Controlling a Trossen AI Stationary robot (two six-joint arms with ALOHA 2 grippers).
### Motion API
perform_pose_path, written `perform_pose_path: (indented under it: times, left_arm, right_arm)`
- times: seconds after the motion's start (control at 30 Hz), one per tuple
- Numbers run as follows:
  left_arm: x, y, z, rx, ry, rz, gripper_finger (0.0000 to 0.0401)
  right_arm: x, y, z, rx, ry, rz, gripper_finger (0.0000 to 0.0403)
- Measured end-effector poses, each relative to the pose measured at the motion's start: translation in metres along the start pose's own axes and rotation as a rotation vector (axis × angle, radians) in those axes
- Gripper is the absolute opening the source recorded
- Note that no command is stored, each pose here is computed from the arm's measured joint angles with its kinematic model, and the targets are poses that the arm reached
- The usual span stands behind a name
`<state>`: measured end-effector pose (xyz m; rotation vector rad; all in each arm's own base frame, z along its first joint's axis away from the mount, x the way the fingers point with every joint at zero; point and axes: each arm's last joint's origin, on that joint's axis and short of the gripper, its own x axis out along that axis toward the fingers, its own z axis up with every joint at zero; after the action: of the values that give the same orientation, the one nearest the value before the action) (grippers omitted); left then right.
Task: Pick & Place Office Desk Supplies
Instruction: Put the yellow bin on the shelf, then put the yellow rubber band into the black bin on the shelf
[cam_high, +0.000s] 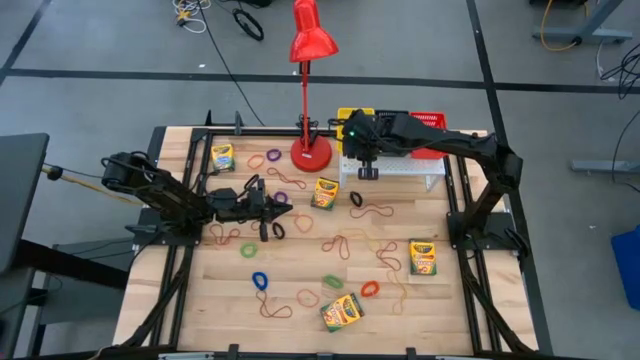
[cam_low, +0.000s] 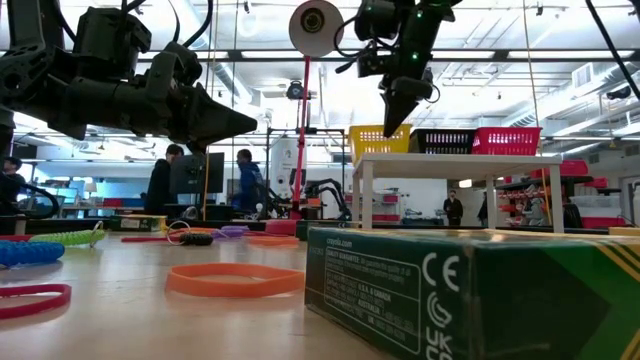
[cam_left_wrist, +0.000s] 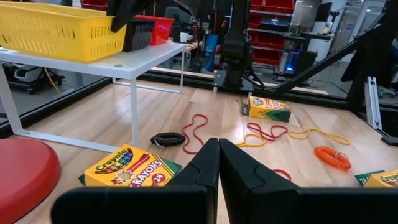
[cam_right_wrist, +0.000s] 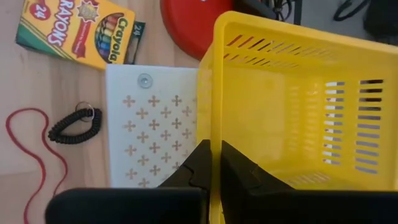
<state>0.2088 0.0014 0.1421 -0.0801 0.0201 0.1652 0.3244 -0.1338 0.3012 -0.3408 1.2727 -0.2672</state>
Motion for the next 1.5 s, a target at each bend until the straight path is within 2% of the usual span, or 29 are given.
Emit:
perform_pose_path:
  times: [0.3,0.67,0.97,1.13,1.33,1.5]
  left_arm:
    - [0.0,0.0,0.0,0.0,0.0,0.0,0.0014]
    - [0.0,0.0,0.0,0.0,0.0,0.0,0.0014]
    - [0.0,0.0,0.0,0.0,0.0,0.0,0.0014]
    - [0.0,0.0,0.0,0.0,0.0,0.0,0.0014]
    - [0.0,0.0,0.0,0.0,0.0,0.0,0.0014]
    - [0.0,0.0,0.0,0.0,-0.001,0.001,0.0014]
  right_arm:
    - [0.0,0.001,-0.001,0.011,0.012,0.005,0.0025]
    - [-0.003,-0.001,-0.002,0.015,0.027,-0.053,0.0103]
    - [-0.034,0.009,0.002,0.028,-0.076,-0.107,0.0137]
    - [-0.052,0.03,0.0,0.102,-0.119,-0.044,0.0109]
    - [-0.036,0.077,-0.012,0.076,-0.226,0.017,0.0012]
    - [-0.013,0.121,-0.025,0.125,-0.401,0.082,0.002]
